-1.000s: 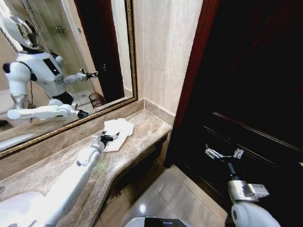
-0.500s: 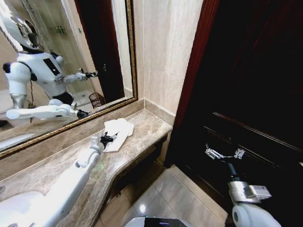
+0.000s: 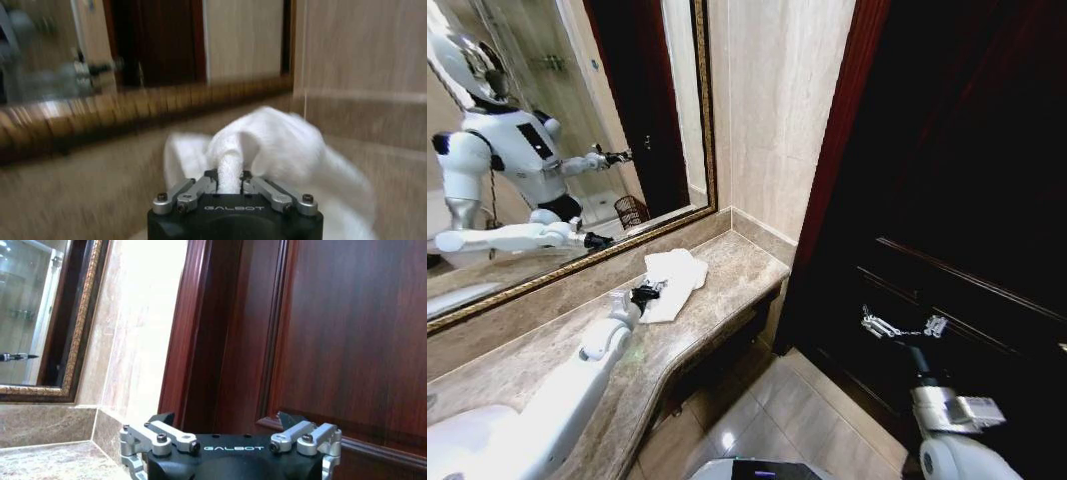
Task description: Discard the used towel into the hamper.
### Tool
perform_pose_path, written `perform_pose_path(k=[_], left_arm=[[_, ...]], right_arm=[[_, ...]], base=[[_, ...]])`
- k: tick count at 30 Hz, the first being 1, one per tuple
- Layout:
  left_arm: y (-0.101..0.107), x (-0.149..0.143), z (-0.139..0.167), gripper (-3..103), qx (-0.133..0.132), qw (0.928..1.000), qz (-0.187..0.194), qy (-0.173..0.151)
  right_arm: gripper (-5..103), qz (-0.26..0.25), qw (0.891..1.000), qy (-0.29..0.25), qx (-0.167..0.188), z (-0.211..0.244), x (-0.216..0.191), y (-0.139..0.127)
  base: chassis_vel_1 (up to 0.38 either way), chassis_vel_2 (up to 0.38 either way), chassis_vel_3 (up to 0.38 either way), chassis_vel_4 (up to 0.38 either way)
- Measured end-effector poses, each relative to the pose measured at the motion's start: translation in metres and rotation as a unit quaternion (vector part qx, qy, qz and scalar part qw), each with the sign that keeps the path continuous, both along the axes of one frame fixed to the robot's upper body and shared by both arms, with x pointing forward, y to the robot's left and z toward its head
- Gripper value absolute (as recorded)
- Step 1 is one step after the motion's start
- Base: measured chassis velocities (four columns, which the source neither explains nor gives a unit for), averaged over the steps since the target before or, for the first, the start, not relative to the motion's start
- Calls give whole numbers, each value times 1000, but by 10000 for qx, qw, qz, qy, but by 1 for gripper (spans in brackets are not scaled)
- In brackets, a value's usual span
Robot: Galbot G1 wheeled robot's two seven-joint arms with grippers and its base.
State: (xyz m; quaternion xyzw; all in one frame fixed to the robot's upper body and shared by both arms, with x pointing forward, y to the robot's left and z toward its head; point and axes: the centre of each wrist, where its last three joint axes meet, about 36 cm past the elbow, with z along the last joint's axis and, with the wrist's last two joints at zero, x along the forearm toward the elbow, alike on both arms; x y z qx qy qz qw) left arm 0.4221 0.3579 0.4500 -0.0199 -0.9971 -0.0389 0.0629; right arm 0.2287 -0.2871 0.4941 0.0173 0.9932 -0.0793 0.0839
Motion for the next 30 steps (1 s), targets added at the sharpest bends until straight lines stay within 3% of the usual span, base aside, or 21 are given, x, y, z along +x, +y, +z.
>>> perform_pose_path(k=[2, 4, 8, 9, 13, 14, 18, 23, 26, 30], left_arm=[[-5, -13, 17, 12, 27, 9993, 11, -371], [-7, -17, 21, 9, 36, 9990, 2, -451], [-17, -47, 47, 2, 142, 9946, 25, -1025], [-17, -47, 47, 2, 142, 9946, 25, -1025], [-32, -82, 82, 2, 150, 9863, 122, -1639], [-32, -82, 82, 2, 150, 9863, 122, -1639], [-39, -112, 104, 2, 273, 9731, 299, -2269], [-32, -140, 107, 2, 520, 9664, 337, -2494], [-28, -157, 99, 2, 560, 9688, 402, -2381], [-30, -168, 77, 2, 333, 9769, 512, -2048]], right_arm=[[100, 16, 10000, -9, 11, 0, 0, 1], [100, 19, 10000, -14, 14, 0, 0, 1], [100, 29, 10000, -62, 45, -1, 1, 2], [100, 29, 10000, -62, 45, -1, 1, 2], [100, -13, 9999, -129, 108, -1, 2, 1], [100, -13, 9999, -129, 108, -1, 2, 1], [100, -65, 9997, -168, 160, 0, 0, -1], [100, -107, 9994, -224, 230, 1, 0, -3], [100, -89, 9993, -230, 285, 2, 2, -3], [100, -15, 9994, -124, 334, 4, 3, -3]], base=[[0, 0, 0, 0], [0, 0, 0, 0], [0, 0, 0, 0], [0, 0, 0, 0], [0, 0, 0, 0], [0, 0, 0, 0], [0, 0, 0, 0], [0, 0, 0, 0], [0, 0, 0, 0], [0, 0, 0, 0]])
